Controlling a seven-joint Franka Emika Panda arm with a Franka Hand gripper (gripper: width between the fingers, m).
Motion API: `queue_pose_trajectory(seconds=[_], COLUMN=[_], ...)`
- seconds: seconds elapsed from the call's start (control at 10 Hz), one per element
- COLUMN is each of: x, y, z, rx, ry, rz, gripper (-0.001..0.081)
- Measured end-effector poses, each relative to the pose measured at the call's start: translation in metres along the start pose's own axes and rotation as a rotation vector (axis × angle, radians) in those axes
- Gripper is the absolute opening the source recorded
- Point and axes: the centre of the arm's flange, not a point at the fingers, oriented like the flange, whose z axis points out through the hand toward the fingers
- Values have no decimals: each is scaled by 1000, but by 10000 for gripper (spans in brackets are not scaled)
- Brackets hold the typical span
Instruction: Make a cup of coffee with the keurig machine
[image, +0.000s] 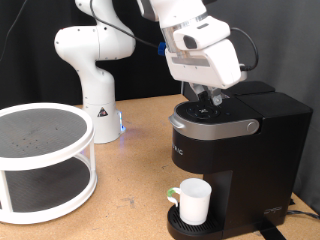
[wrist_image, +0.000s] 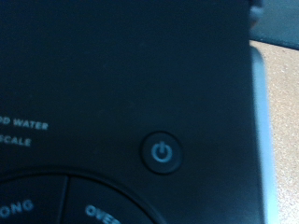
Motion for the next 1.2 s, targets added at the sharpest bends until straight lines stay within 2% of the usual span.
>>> queue_pose_trajectory(seconds=[0.1, 0.2, 0.3, 0.4, 0.5, 0.8, 1.0, 1.2], x=[-2, -5, -7, -9, -9, -10, -11, -13], y=[-2, -4, -6, -6, -7, -7, -5, 0], z=[4, 9, 12, 14, 14, 14, 14, 13], rx=[3, 6, 5, -3, -7, -5, 18, 64], ry=[-1, -4, -7, -6, -5, -7, -33, -77], rz=[-4, -8, -10, -9, -10, 2, 47, 94], gripper=[392, 209, 80, 80, 17, 5, 0, 0])
